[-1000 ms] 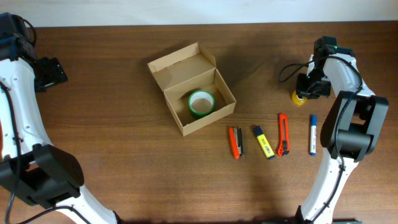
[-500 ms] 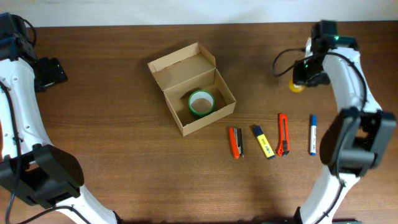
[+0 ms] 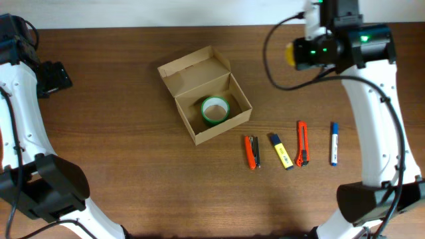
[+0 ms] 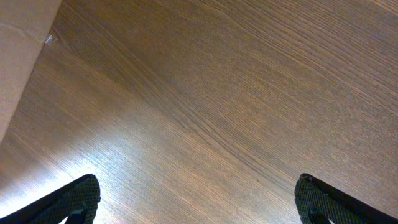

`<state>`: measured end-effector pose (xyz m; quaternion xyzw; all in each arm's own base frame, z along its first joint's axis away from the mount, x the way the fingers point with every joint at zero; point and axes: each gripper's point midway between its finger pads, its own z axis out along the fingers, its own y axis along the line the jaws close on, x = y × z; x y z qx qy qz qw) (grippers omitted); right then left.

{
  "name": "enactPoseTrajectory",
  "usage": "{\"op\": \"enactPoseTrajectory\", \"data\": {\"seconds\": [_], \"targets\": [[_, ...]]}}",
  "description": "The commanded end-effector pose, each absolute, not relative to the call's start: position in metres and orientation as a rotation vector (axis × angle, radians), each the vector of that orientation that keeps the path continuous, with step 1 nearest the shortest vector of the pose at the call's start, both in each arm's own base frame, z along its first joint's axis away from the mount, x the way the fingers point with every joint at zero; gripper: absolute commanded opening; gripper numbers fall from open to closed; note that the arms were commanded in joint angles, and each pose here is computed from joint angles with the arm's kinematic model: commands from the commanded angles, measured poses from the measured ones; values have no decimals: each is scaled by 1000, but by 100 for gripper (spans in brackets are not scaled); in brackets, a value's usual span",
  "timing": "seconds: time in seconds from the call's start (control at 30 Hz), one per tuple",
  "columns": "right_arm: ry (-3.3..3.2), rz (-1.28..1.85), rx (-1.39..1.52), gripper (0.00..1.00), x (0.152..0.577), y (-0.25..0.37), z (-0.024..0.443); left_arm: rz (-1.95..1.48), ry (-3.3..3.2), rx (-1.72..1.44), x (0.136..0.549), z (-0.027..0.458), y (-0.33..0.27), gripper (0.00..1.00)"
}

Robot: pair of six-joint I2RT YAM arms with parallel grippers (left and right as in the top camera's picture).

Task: Pack container
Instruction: 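Carry the yellow tape roll with the right gripper into the box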

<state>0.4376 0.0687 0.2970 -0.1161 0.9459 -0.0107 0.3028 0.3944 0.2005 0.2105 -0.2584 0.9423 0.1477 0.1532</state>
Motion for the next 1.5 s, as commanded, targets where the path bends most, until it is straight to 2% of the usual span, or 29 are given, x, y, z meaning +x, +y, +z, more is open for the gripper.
{"op": "enactPoseTrajectory", "data": {"seconds": [0.0,0.23,0.4,1.07,1.47], "targets": [[2416,-26,-519,4,426,105,320,438,2690,-719,391,220,200,100],[2374,-16,-870,4,405,169,304,438,2689,-719,391,220,200,100],[2361,-11,-1013,4,399,199,287,438,2689,-719,391,220,200,100],[2628,148,-1203,4,413,250,140,438,2689,-719,391,220,200,100],[2711,188,-1201,4,416,258,95,438,2690,-719,391,220,200,100]]}}
